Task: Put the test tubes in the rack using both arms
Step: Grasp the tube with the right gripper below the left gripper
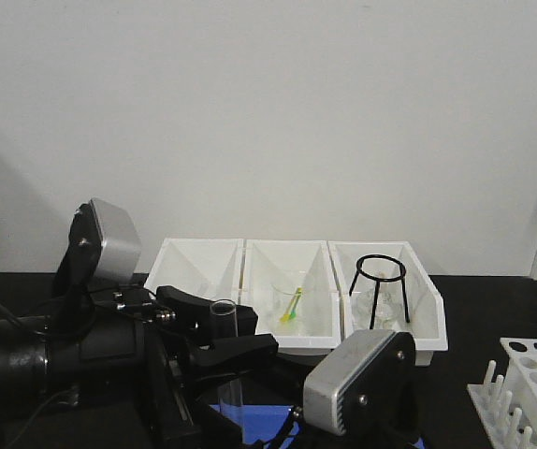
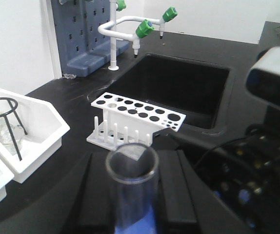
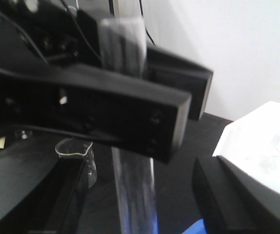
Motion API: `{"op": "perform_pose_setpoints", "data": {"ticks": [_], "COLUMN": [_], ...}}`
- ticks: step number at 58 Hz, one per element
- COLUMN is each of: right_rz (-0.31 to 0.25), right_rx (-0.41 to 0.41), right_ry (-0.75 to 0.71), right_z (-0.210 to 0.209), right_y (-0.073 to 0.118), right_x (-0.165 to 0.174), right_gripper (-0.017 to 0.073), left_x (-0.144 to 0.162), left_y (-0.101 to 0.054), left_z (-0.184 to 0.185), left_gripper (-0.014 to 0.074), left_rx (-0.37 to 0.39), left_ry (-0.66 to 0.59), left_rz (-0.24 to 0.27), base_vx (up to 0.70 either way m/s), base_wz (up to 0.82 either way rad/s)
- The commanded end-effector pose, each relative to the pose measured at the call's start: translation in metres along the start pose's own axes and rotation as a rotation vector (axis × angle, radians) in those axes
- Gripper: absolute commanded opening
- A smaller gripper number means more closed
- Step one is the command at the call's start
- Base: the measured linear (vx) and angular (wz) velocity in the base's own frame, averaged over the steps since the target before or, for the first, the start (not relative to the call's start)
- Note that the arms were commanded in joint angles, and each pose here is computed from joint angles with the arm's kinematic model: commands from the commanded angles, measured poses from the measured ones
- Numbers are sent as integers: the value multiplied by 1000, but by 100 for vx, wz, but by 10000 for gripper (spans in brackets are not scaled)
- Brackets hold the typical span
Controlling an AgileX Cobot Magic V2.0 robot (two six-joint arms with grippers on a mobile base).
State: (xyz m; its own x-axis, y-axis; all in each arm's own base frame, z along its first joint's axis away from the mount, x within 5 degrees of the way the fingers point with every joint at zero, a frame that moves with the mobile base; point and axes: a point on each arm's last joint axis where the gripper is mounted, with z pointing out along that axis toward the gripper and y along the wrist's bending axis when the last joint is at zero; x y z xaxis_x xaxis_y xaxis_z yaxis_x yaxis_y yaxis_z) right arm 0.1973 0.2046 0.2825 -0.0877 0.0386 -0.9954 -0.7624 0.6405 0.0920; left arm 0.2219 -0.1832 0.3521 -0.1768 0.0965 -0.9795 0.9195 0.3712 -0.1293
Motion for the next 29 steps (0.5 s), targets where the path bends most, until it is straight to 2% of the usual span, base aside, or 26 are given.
{"op": "perform_pose_setpoints", "data": {"ticks": [1, 6, 29], "right_rz": [-6, 9, 12], "right_rx": [-32, -35, -44], "right_ry": [-131, -135, -169], "right_z": [0, 0, 7], "right_y": [4, 4, 3], "right_x": [-22, -22, -29], "right_gripper": [512, 512, 477], "left_x": [-23, -22, -22], "left_y": [-10, -10, -10], "left_z": [-5, -5, -5], "left_gripper": [-20, -20, -20], "left_rx": [37, 37, 38], "left_ry": [-95, -94, -94], "left_rz": [-9, -8, -15], "base_vx": [0, 0, 0], "base_wz": [0, 0, 0]}}
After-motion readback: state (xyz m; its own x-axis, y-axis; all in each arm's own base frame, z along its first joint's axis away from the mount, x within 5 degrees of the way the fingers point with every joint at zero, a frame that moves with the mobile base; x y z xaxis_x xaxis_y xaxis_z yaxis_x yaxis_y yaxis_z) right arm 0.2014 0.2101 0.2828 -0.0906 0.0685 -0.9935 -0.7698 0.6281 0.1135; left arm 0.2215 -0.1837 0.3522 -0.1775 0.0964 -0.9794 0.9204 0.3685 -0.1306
